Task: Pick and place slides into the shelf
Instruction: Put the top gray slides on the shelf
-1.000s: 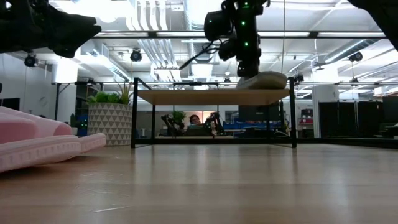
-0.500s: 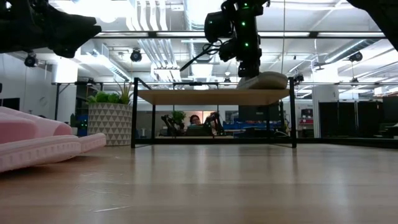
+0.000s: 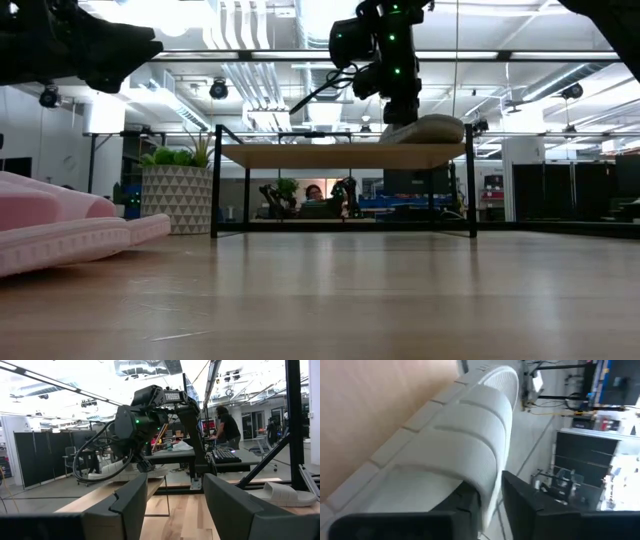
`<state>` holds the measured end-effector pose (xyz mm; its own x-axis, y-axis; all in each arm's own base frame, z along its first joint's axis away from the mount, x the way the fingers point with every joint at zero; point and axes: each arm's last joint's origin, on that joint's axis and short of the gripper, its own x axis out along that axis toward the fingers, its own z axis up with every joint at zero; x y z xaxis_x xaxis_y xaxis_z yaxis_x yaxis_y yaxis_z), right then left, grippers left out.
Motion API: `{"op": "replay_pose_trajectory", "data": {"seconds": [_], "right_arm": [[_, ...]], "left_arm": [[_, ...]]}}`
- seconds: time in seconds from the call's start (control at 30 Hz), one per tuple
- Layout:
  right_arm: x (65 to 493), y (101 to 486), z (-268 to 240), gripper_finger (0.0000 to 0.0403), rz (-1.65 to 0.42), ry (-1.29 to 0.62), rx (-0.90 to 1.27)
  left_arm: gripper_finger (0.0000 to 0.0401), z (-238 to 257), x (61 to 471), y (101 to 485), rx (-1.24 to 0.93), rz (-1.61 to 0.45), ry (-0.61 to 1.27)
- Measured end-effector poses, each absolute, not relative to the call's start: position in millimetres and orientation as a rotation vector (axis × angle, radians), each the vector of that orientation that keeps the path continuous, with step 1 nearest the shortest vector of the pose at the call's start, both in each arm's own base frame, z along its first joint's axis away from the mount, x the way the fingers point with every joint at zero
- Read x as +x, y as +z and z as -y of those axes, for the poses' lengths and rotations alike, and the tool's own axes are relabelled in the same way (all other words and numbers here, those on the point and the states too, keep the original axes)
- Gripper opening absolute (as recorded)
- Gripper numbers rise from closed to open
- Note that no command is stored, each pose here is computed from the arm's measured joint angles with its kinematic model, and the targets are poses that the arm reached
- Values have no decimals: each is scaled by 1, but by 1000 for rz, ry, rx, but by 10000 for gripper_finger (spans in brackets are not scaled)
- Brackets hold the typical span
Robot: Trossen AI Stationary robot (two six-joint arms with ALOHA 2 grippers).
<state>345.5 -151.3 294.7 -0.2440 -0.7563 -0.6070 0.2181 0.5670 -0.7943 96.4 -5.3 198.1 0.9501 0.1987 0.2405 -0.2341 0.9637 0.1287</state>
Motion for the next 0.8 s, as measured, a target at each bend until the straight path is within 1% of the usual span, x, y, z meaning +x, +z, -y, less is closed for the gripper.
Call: {"op": "replay_pose_trajectory", "data": {"seconds": [0.2, 0.37, 0.5, 0.63, 0.8], "right_arm": [[345, 294, 150, 126, -1567, -941, -425], [342, 294, 147, 156, -1616, -918, -441], [340, 295, 142, 164, -1661, -871, -481], [337, 302, 138, 161, -1663, -823, -512], [333, 319, 131, 157, -1589, -709, -471]], "left_arm": [[180, 5, 96, 198, 157, 228, 221], [180, 5, 96, 198, 157, 227, 221], [180, 5, 97, 197, 159, 222, 220], [180, 5, 97, 197, 159, 220, 220], [180, 5, 97, 197, 159, 220, 220]]}}
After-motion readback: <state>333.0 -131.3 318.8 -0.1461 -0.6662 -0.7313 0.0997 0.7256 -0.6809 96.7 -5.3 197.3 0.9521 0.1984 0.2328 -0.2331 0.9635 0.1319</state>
